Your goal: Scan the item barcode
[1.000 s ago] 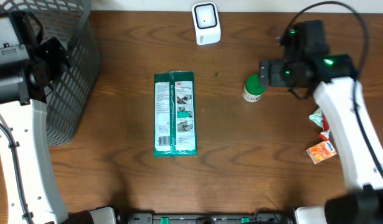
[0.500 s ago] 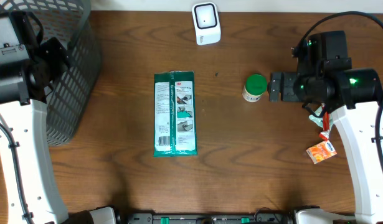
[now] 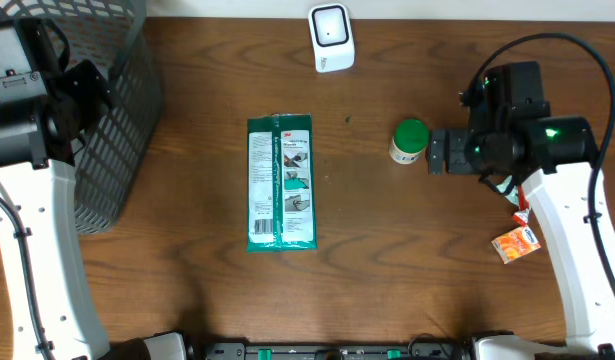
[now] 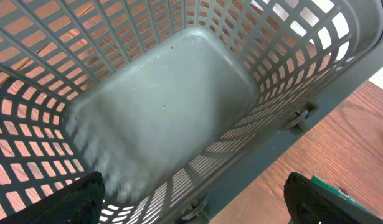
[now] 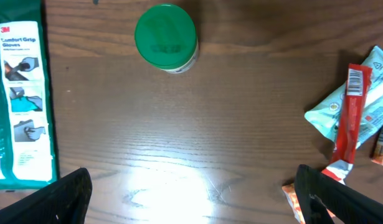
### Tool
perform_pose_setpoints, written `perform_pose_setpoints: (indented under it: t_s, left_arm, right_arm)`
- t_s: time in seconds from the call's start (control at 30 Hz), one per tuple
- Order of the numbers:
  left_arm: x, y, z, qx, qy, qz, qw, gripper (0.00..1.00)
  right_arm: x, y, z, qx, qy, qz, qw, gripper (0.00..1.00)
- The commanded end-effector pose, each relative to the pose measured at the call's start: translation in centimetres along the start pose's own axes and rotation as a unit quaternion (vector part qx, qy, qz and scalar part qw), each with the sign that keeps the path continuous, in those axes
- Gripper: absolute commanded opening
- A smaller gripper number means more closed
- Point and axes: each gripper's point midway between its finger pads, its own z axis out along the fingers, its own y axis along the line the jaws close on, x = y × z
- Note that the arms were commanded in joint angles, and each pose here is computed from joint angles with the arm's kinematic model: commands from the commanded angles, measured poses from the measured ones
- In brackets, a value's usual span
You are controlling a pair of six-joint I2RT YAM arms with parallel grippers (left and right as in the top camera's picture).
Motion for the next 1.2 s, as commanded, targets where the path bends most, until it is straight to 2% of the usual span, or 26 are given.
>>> perform_pose_setpoints:
  t_s: [0.0, 0.57, 0.87, 1.17]
  left_arm:
    - [-0.2, 0.4, -0.1, -0.007, -0.004, 0.002, 1.000, 0.92]
    - [-0.2, 0.4, -0.1, -0.007, -0.004, 0.002, 1.000, 0.92]
    - [-0.2, 0.4, -0.1, -0.007, -0.004, 0.002, 1.000, 0.93]
    - [-0.2, 0.4, -0.1, -0.007, -0.004, 0.002, 1.000, 0.93]
  right_arm:
    - [0.5, -0.2, 1.0, 0.003, 0.010, -0.003, 1.000, 0.99]
    - [2.1, -0.3, 2.2, 0.002, 0.036, -0.001, 0.999, 0.99]
    - [2.1, 1.3, 2.4, -0.046, 0.037, 0.000, 0.998, 0.99]
    - [2.2, 1.4, 2.4, -0.048, 0.038, 0.000, 0.998, 0.99]
